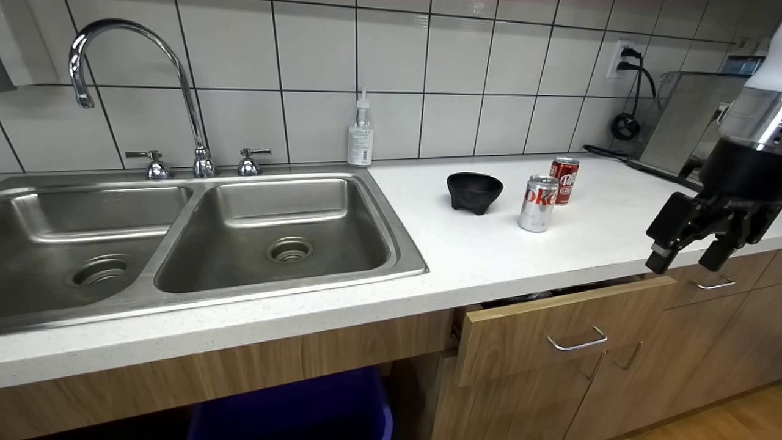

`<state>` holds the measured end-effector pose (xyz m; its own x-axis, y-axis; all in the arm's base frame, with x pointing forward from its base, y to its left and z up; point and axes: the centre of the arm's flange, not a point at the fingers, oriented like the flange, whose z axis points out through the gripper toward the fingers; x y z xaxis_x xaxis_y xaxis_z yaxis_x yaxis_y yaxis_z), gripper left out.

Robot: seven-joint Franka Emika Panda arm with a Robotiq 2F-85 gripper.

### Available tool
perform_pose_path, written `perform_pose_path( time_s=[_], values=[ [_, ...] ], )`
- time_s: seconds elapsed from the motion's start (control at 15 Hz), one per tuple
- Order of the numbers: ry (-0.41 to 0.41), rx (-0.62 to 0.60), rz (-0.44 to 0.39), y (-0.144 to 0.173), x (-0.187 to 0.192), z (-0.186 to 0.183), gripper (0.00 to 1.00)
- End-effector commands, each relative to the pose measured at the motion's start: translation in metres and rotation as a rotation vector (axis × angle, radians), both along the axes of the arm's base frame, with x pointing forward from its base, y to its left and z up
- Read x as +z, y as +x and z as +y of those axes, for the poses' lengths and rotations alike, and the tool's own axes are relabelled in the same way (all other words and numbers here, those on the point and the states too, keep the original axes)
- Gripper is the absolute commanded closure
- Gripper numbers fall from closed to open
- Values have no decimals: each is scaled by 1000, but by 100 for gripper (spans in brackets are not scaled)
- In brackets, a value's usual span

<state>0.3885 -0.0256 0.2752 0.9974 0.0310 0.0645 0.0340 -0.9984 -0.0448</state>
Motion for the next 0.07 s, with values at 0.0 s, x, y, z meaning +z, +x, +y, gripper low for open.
perform_pose_path(
  time_s=[0.0],
  values=[
    [0, 0, 0, 0, 0, 0, 0]
  ],
)
